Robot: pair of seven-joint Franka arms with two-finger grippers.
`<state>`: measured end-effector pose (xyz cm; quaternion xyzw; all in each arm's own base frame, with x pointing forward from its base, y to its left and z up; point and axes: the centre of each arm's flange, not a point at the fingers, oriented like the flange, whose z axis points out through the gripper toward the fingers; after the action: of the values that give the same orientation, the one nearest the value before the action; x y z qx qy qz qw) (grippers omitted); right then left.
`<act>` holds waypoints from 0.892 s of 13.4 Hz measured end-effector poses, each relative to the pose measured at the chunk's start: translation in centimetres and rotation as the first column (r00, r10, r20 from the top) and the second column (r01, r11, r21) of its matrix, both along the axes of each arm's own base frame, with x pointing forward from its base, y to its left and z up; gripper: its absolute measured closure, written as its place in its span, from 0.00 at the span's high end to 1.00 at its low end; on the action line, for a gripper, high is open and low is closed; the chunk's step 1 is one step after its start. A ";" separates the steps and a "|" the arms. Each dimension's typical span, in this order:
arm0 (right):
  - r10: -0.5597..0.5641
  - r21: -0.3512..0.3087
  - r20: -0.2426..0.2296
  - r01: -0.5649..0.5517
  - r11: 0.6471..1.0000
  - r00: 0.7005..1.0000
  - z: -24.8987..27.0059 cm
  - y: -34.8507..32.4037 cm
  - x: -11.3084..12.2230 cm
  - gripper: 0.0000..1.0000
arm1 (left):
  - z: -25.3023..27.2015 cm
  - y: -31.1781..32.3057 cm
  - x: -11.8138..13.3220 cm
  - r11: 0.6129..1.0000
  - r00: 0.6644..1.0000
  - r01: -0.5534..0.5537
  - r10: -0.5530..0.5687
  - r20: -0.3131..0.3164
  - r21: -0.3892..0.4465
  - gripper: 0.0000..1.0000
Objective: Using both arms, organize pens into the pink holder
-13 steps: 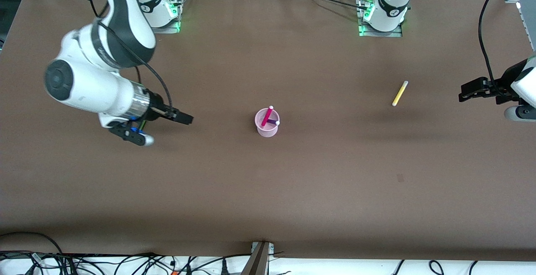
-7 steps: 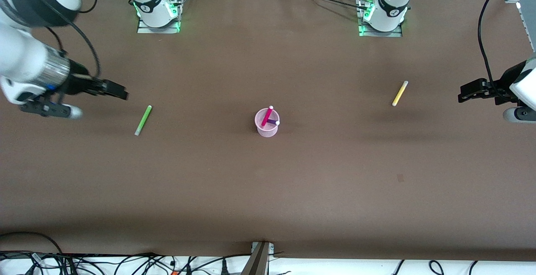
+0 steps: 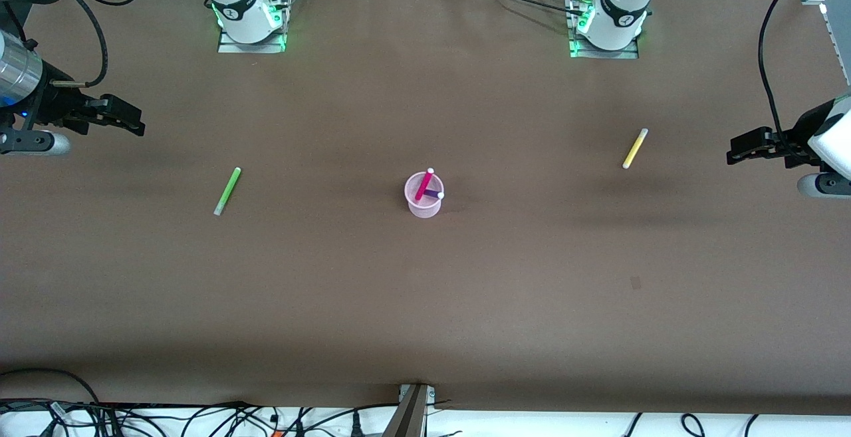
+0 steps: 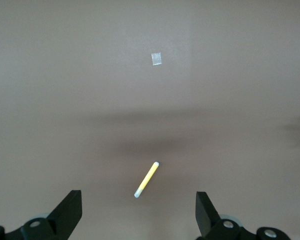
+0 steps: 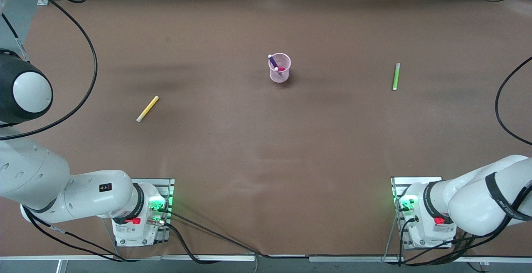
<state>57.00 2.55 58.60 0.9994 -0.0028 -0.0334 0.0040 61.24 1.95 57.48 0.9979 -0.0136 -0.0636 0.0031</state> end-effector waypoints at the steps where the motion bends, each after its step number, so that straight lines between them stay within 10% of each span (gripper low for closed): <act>1: 0.005 0.000 -0.003 -0.005 1.000 1.000 0.2 0.2 -0.1 1.00 | -0.1 0.0 0.0 1.000 1.000 0.000 0.000 -0.001 0.000 1.00; 12: 0.022 0.024 0.020 -0.022 0.999 1.000 0.2 -1.3 0.6 1.00 | -0.7 0.0 0.3 1.000 1.000 0.000 0.000 -0.012 -0.002 1.00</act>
<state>57.57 1.27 58.78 0.9997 0.0086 -0.0234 -0.0078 61.52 2.00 56.74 0.9975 -0.0137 -0.0696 0.0044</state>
